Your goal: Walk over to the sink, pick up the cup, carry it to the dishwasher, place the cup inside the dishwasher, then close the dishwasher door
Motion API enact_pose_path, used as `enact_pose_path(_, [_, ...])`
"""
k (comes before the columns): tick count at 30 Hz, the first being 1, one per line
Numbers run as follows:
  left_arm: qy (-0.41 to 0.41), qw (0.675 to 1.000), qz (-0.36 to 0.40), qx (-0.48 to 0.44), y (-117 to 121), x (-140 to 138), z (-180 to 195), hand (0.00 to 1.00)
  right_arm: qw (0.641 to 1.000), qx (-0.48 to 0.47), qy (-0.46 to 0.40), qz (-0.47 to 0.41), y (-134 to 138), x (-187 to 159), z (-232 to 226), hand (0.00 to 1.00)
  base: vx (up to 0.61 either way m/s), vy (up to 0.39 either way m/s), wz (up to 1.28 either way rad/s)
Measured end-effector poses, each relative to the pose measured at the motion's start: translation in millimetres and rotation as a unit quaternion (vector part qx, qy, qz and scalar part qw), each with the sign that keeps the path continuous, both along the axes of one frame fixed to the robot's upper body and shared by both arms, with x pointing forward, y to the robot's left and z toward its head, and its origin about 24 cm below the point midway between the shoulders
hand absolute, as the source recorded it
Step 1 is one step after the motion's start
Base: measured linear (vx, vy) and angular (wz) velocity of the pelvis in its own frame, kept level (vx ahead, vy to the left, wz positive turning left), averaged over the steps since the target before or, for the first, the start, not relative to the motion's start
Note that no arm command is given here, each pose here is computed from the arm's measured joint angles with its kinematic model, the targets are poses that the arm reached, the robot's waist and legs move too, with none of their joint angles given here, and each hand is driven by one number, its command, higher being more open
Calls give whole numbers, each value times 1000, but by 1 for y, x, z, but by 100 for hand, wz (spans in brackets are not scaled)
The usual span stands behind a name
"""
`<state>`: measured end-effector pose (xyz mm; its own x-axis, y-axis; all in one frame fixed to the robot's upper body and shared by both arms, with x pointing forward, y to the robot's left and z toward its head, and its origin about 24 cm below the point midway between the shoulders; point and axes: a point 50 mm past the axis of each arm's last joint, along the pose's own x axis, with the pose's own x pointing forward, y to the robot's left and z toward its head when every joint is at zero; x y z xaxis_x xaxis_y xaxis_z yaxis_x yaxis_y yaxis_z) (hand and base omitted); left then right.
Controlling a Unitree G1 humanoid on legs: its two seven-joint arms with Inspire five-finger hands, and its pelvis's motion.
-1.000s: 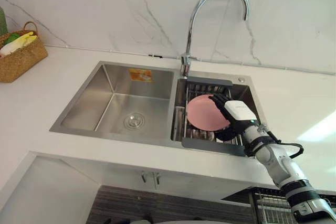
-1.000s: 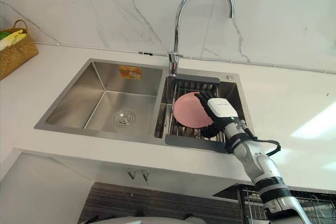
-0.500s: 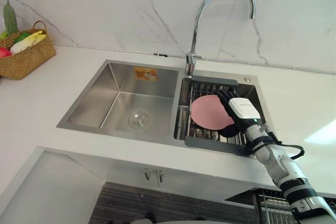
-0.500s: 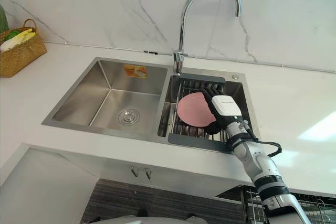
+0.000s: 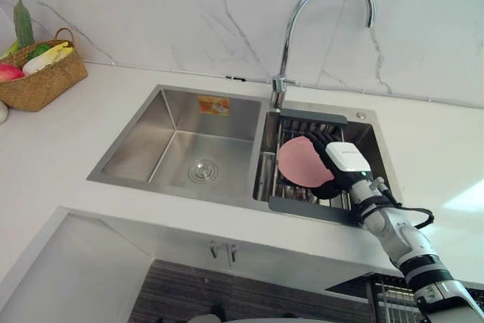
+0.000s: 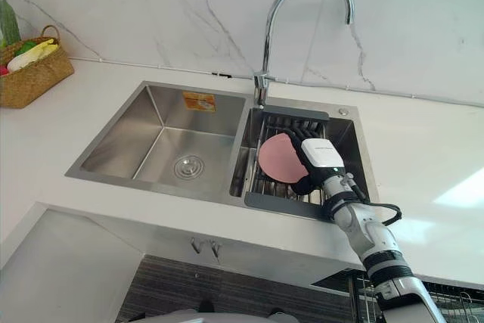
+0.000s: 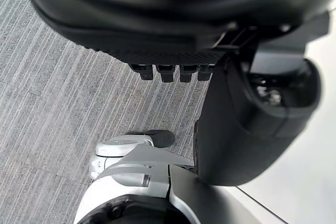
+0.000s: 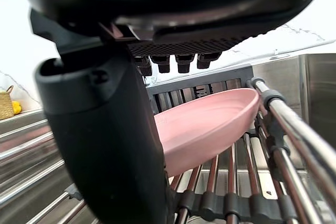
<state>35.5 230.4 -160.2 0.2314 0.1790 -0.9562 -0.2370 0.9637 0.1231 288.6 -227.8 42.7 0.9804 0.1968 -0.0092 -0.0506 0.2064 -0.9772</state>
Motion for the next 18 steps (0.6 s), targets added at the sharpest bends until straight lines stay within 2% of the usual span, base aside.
enact_pose_path(10, [1,1000,1,1,0,-3,0,100,993,10,-114,35,11,-1,12,100,2,1,0])
enact_pose_path(18, [1,1000,1,0,-1,-5,0,100,990,16,-137,35,14,0,15,100,14,7,1])
